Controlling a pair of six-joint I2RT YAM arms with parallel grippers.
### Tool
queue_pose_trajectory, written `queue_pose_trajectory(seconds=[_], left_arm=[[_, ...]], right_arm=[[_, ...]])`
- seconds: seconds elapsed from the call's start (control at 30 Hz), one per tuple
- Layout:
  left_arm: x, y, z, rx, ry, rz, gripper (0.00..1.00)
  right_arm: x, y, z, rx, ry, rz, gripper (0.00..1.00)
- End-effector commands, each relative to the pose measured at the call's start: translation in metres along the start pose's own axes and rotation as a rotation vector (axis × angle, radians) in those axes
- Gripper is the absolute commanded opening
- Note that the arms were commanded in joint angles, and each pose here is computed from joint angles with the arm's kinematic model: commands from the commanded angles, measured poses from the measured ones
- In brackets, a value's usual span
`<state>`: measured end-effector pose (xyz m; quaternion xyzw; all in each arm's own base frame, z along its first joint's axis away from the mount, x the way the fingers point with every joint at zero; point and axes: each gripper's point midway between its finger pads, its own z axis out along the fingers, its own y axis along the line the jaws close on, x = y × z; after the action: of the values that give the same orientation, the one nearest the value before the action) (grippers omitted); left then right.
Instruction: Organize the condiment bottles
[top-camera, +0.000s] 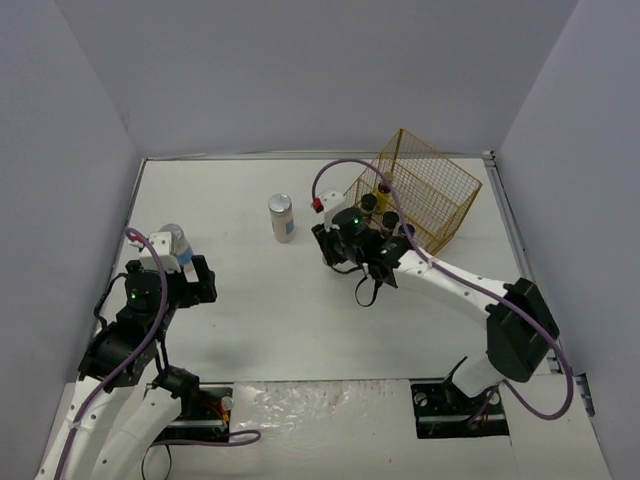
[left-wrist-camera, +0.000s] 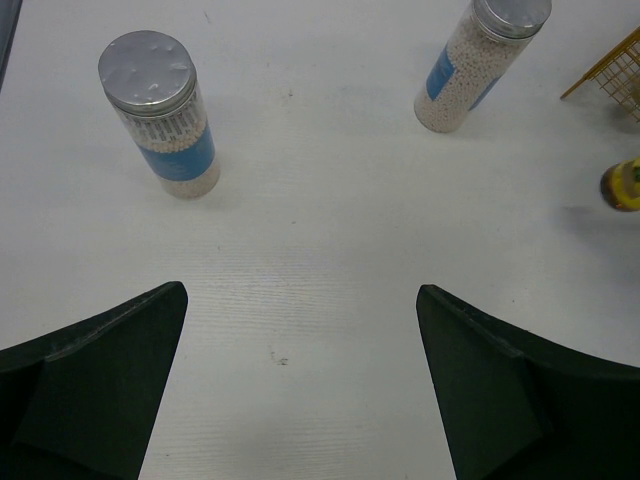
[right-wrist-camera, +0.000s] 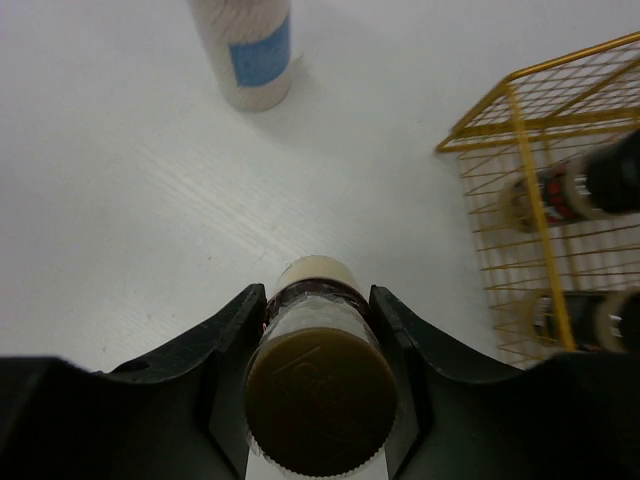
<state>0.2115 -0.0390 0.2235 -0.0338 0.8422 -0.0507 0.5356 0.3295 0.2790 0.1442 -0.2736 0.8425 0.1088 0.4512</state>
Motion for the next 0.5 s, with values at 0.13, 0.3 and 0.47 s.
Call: queue_pose_trajectory(seconds=[0.13, 0.3, 0.47], left_arm=[[-0.023, -0.003, 0.002, 0.007, -0.066, -0.019, 0.97], [-0.023, -0.003, 0.003, 0.005, -0.063, -0.023, 0.97], [-0.023, -0.003, 0.004, 0.005, -0.06, -0.022, 0.97]], right_arm=[[-0.121, -0.145, -0.098, 0.477, -0.37, 0.342, 0.0], [-0.11, -0.201, -0.105, 0.618, -0.374, 0.452, 0.0], [-0.093, -0.235, -0.096, 0.696, -0.345, 0.522, 0.0]])
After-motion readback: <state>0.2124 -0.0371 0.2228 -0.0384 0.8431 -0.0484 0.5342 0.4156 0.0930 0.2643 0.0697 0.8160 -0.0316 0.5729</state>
